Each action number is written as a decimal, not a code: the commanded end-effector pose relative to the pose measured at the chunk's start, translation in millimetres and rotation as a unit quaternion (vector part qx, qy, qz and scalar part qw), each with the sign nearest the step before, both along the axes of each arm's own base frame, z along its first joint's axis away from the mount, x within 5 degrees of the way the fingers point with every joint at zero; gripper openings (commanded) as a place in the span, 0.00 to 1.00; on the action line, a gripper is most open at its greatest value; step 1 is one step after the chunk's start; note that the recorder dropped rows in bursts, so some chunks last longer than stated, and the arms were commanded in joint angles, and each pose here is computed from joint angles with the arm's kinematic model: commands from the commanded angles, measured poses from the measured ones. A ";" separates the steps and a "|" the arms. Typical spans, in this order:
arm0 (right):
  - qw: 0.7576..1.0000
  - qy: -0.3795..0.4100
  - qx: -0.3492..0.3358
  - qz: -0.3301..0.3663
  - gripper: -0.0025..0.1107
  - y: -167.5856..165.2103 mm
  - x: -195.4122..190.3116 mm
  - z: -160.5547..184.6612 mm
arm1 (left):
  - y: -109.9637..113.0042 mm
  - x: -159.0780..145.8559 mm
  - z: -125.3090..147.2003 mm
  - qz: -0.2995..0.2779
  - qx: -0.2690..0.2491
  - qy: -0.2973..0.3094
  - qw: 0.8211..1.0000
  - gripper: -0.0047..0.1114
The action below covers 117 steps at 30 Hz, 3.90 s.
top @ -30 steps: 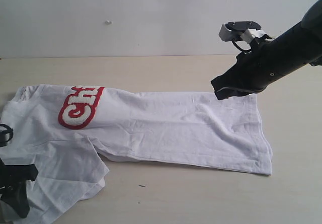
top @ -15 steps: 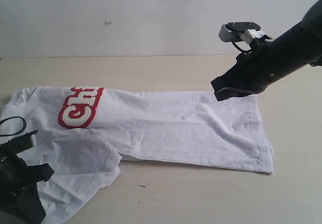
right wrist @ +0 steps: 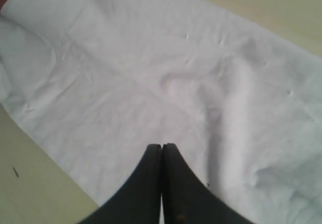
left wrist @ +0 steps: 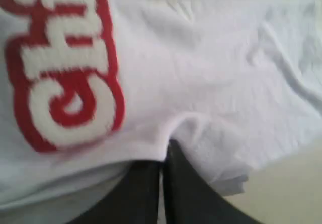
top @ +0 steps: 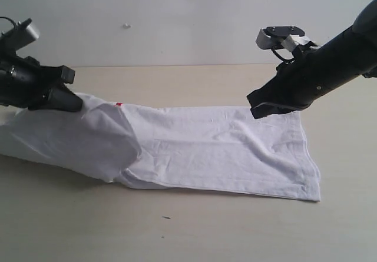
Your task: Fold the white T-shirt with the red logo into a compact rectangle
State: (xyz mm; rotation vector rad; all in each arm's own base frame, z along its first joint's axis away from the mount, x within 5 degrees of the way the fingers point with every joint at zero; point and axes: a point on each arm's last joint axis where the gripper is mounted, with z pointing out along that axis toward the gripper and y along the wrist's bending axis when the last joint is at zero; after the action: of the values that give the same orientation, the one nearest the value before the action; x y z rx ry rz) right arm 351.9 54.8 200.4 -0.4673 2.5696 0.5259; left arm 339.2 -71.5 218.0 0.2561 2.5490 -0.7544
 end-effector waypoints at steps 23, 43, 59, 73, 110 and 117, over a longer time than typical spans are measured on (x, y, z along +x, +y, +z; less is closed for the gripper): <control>1.000 0.001 0.022 0.007 0.02 3.9 -2.2 3.5 | 15.9 48.8 -70.9 0.059 0.099 -0.020 0.993 0.04; 1.000 0.002 0.022 0.007 0.02 4.0 -2.0 2.9 | 9.2 52.3 -108.5 0.061 0.058 0.018 0.996 0.55; 1.000 0.003 0.024 0.007 0.02 4.3 -2.0 3.1 | -5.8 49.7 -100.9 0.045 -0.036 0.034 0.998 0.54; 1.000 0.001 0.023 0.006 0.02 4.1 -1.7 3.1 | -7.3 68.9 -85.4 0.092 -0.097 -0.080 0.988 0.57; 1.000 -0.010 0.014 0.007 0.02 2.8 -0.1 3.1 | 140.9 44.0 -93.9 0.207 0.065 0.029 0.976 0.73; 1.000 -0.010 0.015 0.008 0.02 2.9 -0.3 3.1 | 141.6 43.7 -95.0 0.201 0.073 0.028 0.976 0.73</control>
State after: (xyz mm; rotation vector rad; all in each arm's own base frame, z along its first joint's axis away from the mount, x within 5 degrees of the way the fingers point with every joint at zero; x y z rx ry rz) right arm 352.3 57.5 202.1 -0.4673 2.5463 0.5671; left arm 383.3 69.4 124.4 -0.2268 2.5871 -0.4281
